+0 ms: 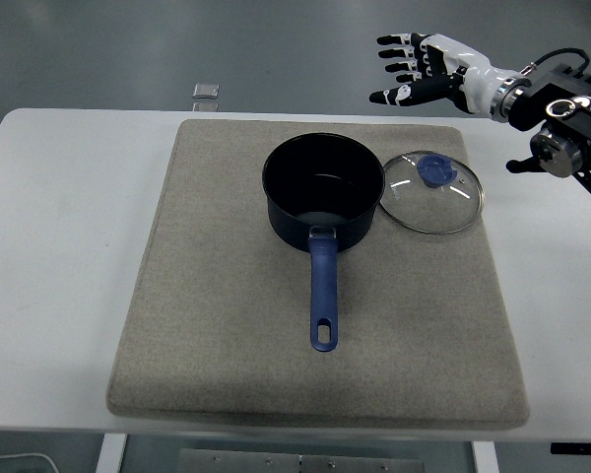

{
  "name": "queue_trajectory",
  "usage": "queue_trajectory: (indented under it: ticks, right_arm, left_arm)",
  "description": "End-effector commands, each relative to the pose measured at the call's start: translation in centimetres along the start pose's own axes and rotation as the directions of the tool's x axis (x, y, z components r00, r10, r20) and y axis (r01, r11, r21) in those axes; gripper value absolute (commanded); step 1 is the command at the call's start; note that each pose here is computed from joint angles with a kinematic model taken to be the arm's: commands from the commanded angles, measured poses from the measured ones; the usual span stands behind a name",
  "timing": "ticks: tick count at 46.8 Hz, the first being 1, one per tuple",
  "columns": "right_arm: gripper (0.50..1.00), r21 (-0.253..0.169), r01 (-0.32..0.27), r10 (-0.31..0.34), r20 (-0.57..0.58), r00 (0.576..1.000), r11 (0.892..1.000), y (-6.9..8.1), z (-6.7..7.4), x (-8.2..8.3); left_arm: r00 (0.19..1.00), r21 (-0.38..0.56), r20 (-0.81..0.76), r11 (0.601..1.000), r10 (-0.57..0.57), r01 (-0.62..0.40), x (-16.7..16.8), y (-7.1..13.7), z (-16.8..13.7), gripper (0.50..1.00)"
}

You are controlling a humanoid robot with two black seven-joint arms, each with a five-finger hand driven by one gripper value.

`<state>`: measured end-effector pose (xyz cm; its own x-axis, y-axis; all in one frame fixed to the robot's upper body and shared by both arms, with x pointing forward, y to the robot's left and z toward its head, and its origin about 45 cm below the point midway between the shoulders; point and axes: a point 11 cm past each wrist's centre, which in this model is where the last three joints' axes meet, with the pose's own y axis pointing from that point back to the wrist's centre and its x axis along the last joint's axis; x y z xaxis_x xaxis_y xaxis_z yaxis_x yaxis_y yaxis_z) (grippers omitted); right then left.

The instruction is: Lift the pot lid and place it to the right of the pot.

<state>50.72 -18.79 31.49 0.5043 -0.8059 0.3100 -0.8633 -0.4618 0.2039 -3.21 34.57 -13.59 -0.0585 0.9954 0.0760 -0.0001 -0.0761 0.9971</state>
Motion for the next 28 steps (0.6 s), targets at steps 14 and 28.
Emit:
queue_trajectory:
  ticks: [14,28]
  right_arm:
    - [0.917,-0.028,-0.046,0.053,0.375,0.925,0.999,-0.4,2.9,-1.1]
    - [0.919,-0.061,-0.115,0.13,0.487,0.864,0.991,-0.1,4.1,1.0]
  left_arm:
    - [1.0,0.0,0.0,1.0,0.0,0.0,0.0,0.0,0.0,1.0]
    - [1.0,0.0,0.0,1.0,0.0,0.0,0.0,0.0,0.0,1.0]
